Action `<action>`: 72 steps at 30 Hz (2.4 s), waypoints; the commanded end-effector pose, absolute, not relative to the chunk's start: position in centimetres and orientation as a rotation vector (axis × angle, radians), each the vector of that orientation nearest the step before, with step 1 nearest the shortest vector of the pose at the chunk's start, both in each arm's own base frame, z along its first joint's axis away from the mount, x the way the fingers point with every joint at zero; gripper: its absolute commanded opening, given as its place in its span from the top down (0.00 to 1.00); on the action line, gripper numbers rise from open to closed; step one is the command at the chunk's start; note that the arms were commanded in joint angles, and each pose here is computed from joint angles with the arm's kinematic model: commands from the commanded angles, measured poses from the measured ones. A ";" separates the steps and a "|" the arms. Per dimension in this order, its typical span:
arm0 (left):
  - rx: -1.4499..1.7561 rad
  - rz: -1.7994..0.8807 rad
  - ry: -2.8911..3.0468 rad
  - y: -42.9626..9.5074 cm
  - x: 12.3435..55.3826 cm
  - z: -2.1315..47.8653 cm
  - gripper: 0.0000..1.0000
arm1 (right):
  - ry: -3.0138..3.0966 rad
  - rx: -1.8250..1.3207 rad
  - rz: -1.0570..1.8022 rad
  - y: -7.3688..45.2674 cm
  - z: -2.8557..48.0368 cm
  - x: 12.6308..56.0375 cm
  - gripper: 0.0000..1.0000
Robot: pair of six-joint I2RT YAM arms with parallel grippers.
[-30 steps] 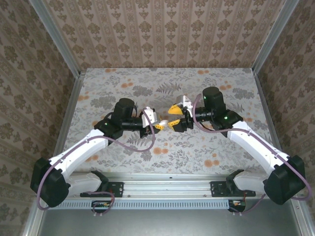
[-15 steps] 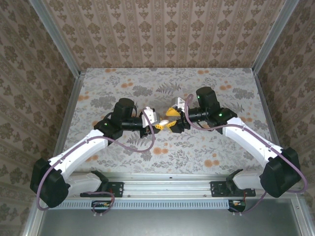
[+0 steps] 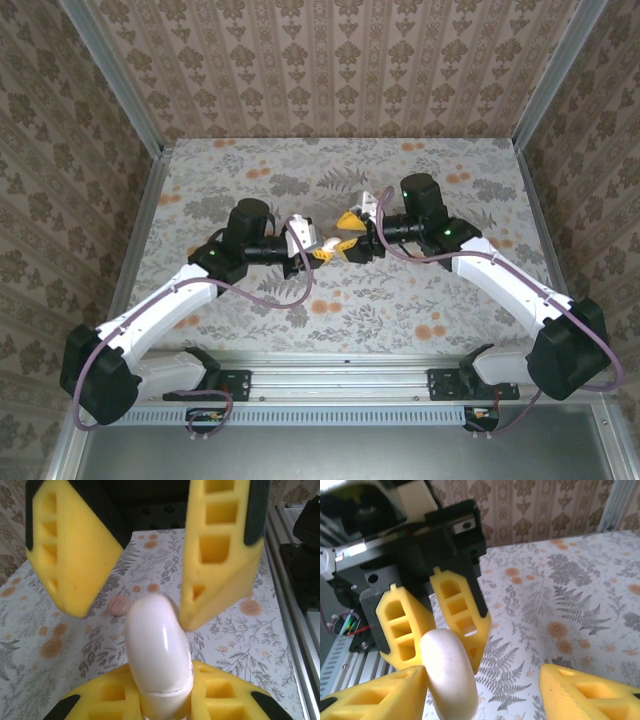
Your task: Insert wireless bluetooth earbuds into charging case
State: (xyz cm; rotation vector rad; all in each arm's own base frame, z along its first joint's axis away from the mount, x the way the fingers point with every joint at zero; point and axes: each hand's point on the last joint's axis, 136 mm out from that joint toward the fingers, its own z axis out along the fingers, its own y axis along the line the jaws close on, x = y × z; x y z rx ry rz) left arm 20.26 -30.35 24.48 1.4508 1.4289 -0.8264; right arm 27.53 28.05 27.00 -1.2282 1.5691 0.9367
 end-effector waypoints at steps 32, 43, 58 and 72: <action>0.811 -0.718 1.760 -23.1 26.1 19.5 0.95 | 2.376 -0.638 0.677 21.6 21.8 33.8 0.45; 0.353 -0.646 1.893 -14.1 29.2 18.1 0.96 | 2.435 -0.799 0.596 24.5 20.9 35.4 0.46; -0.056 -0.533 2.010 -6.2 30.6 15.8 0.95 | 2.512 -1.201 0.342 32.3 16.4 37.4 0.48; -0.140 -0.503 2.029 -4.3 31.2 15.0 0.95 | 2.489 -1.373 0.221 38.0 11.5 39.0 0.51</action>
